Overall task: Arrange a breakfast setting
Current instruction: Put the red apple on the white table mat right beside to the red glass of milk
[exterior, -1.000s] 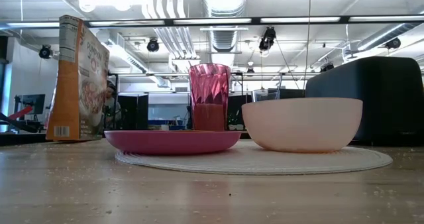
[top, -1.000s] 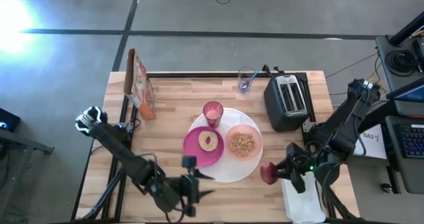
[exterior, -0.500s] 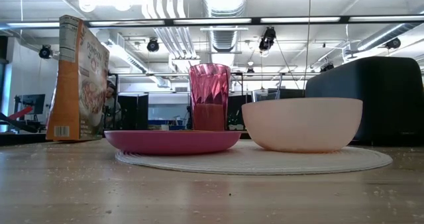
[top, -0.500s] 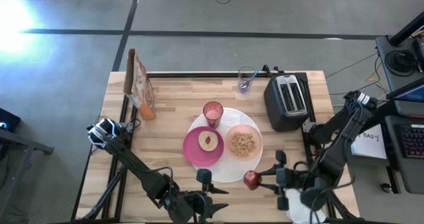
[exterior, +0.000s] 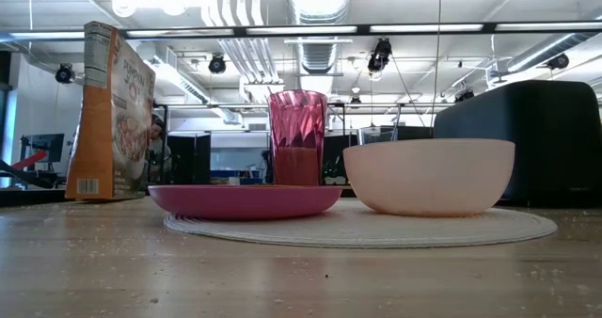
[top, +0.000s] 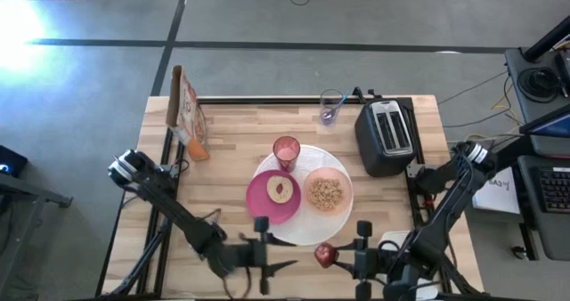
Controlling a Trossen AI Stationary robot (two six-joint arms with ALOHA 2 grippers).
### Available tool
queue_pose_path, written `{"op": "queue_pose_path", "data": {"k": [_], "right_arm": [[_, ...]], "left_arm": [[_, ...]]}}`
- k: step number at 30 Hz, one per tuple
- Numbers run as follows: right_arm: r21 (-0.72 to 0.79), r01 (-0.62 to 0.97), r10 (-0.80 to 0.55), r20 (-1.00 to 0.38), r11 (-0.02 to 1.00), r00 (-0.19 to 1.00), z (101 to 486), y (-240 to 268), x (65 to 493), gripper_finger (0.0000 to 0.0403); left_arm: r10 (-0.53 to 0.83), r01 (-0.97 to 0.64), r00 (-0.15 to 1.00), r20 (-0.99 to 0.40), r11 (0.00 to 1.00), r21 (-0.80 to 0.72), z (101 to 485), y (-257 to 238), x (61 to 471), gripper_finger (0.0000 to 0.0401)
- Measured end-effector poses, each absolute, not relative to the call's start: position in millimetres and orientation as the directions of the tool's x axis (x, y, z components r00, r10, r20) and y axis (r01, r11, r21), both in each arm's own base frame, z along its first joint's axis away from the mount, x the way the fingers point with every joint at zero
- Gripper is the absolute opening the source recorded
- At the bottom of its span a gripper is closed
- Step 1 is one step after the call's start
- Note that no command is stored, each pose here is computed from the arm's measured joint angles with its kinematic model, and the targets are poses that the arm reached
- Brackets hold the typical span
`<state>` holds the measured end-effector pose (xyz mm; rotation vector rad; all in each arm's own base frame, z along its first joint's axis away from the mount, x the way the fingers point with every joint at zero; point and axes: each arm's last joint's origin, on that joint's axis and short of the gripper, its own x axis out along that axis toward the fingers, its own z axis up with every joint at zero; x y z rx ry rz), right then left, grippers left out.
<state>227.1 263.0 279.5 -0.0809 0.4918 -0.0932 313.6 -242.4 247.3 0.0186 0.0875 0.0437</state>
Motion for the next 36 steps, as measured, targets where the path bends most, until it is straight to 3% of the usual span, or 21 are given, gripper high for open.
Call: {"op": "queue_pose_path", "data": {"k": [8, 13, 16, 18, 26, 36], "right_arm": [[-0.162, 0.110, -0.170, -0.426, 0.981, 0.889, 287, 266, 248, 0.0123], [-0.163, 0.123, -0.183, -0.431, 0.979, 0.884, 286, 262, 256, 0.0123], [-0.155, 0.114, -0.173, -0.443, 0.981, 0.880, 285, 260, 259, 0.0123], [-0.153, 0.115, -0.172, -0.444, 0.981, 0.879, 286, 259, 259, 0.0123], [-0.152, 0.122, -0.178, -0.441, 0.981, 0.880, 287, 257, 262, 0.0123], [-0.115, 0.105, -0.146, -0.436, 0.988, 0.888, 290, 257, 265, 0.0123]], "left_arm": [[-0.056, 0.057, 0.978, 0.199, 0.998, -0.001, 220, -211, 285, 0.0160], [-0.087, 0.120, 0.977, 0.193, 0.979, -0.167, 214, -208, 283, 0.0160], [-0.275, 0.303, 0.939, 0.207, 0.946, -0.117, 213, -215, 283, 0.0160], [-0.316, 0.334, 0.923, 0.218, 0.941, -0.050, 214, -221, 285, 0.0160], [-0.310, 0.309, 0.932, 0.190, 0.950, 0.032, 212, -220, 289, 0.0171], [-0.269, 0.248, 0.944, 0.192, 0.960, 0.130, 212, -218, 290, 0.0237]]}}
